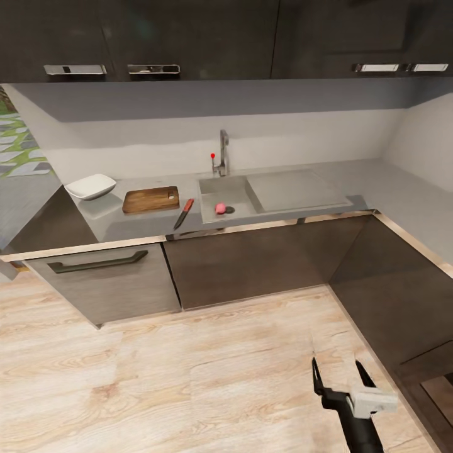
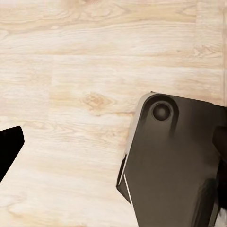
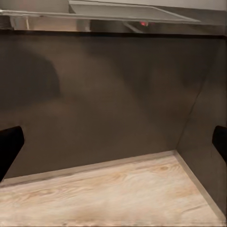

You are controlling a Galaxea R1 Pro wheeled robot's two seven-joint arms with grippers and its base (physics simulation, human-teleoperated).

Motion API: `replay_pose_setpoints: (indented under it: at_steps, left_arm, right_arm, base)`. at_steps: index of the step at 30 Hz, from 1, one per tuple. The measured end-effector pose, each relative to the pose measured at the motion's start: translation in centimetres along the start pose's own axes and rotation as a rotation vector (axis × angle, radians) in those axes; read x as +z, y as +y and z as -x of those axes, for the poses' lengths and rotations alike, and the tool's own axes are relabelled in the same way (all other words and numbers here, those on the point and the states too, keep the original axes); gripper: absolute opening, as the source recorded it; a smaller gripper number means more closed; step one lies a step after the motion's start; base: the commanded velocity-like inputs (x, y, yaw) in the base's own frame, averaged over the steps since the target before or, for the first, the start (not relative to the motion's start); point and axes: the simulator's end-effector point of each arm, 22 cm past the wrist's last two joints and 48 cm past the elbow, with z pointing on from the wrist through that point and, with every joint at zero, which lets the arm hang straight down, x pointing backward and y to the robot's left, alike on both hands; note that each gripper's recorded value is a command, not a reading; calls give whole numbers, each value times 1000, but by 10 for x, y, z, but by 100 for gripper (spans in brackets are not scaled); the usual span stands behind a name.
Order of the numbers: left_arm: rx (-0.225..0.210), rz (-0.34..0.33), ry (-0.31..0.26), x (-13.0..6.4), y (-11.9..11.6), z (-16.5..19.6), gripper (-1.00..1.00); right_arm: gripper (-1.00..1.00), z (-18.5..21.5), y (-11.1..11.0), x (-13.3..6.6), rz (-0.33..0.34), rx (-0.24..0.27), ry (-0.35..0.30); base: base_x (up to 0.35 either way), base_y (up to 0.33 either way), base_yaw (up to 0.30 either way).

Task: In the kitchen, take the Vidalia onion out of the sink, dice it on the chopping board with the paring knife, put the diced onion into the bowl on the countertop, then place both the paring knife and the chopping board into the sink.

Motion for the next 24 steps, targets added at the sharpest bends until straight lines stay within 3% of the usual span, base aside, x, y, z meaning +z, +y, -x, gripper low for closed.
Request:
replay_pose_setpoints:
  at_steps: [8,15,24]
  left_arm:
    - [-15,-28,-17,11,-17,30,100]
    - [-16,-77,-6,21,-43,72,100]
    - [-34,-165,-50,15,-86,165,100]
  right_arm:
    - [100,-75,8,-45,22,2,159]
    - [100,-93,10,-55,25,4,203]
    - [100,-123,11,-72,31,1,275]
  base:
    - [0,0,0]
    - [0,0,0]
    - [0,0,0]
